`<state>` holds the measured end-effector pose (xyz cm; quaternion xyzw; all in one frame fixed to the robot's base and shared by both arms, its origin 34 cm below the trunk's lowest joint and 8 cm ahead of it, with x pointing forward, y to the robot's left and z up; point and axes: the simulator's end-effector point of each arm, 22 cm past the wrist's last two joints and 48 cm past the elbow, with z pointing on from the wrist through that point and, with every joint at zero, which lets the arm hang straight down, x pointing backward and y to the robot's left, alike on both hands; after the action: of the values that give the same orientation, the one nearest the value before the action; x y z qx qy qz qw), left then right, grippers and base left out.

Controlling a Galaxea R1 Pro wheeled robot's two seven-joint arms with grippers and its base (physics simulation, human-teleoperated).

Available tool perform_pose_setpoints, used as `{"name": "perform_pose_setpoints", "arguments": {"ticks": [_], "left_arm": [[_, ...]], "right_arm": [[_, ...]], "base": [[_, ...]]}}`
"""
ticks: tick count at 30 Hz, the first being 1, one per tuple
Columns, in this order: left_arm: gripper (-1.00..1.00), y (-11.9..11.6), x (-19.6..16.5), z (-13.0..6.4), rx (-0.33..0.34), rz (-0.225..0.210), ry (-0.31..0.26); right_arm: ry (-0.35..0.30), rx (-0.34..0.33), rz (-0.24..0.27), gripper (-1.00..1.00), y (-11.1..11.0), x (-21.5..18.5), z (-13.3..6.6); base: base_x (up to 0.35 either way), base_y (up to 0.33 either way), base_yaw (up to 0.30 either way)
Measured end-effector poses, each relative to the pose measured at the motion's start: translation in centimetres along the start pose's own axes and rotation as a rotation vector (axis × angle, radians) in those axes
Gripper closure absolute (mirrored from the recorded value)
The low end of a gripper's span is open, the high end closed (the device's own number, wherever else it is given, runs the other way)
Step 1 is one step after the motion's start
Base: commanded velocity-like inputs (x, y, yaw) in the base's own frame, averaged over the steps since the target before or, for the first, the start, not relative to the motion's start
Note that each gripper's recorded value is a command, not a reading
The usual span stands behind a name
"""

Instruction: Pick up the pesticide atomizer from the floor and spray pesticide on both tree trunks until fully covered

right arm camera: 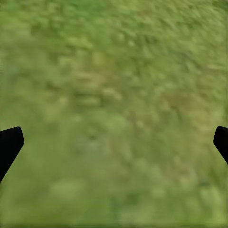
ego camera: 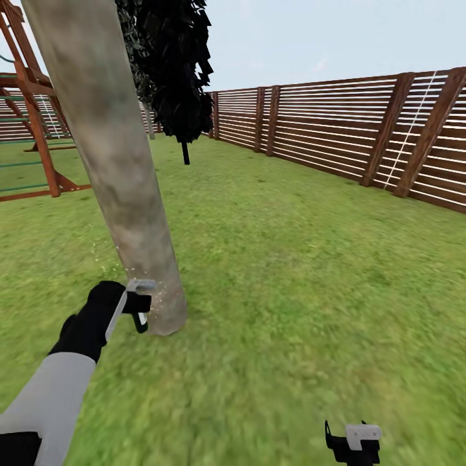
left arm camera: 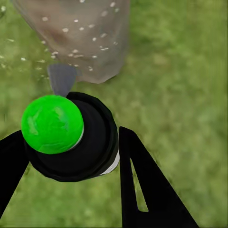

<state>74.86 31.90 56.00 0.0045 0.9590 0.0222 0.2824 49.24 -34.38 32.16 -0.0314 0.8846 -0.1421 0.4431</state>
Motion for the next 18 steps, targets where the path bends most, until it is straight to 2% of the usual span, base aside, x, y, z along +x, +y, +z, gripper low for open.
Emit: {"name": "perform_pose_setpoints", "arguments": {"ticks": [2, 4, 5, 9, 11, 13, 15, 18], "left_arm": [[1.0, 0.8, -0.1, -0.1, -0.013, 0.0, -0.001], [1.0, 4.8, 0.0, -0.5, -0.076, 0.0, -0.001], [1.0, 5.9, 0.0, -0.7, -0.087, -0.006, -0.001], [1.0, 5.1, -0.3, -0.8, -0.071, -0.002, -0.012], [1.0, 2.4, -2.4, -1.9, -0.032, 0.002, -0.071], [1.0, 0.9, -3.0, -2.3, -0.018, 0.011, -0.09], [1.0, 2.0, -2.8, -2.3, -0.042, 0.013, -0.088], [1.0, 5.4, -2.1, -2.4, -0.095, 0.015, -0.075]], "right_arm": [[0.0, 0.0, 0.0, -1.0, 0.0, 0.0, 0.0], [0.0, 0.0, 0.0, -1.0, 0.0, 0.0, 0.0], [0.0, 0.0, 0.0, -1.0, 0.0, 0.0, 0.0], [0.0, 0.0, 0.0, -1.0, 0.0, 0.0, 0.0], [0.0, 0.001, 0.001, -1.0, 0.0, 0.0, 0.0], [0.0, 0.001, 0.001, -1.0, 0.0, 0.0, 0.0], [-0.001, 0.001, 0.001, -1.0, 0.0, 0.0, 0.0], [-0.001, 0.001, 0.0, -1.0, 0.0, 0.0, 0.0]], "base": [[0.0, 0.0, 0.0], [0.0, 0.0, 0.0], [0.0, 0.0, 0.0], [0.0, 0.0, 0.0], [0.0, 0.0, 0.0], [0.0, 0.0, 0.0], [0.0, 0.0, 0.061], [0.0, 0.0, 0.229]]}}
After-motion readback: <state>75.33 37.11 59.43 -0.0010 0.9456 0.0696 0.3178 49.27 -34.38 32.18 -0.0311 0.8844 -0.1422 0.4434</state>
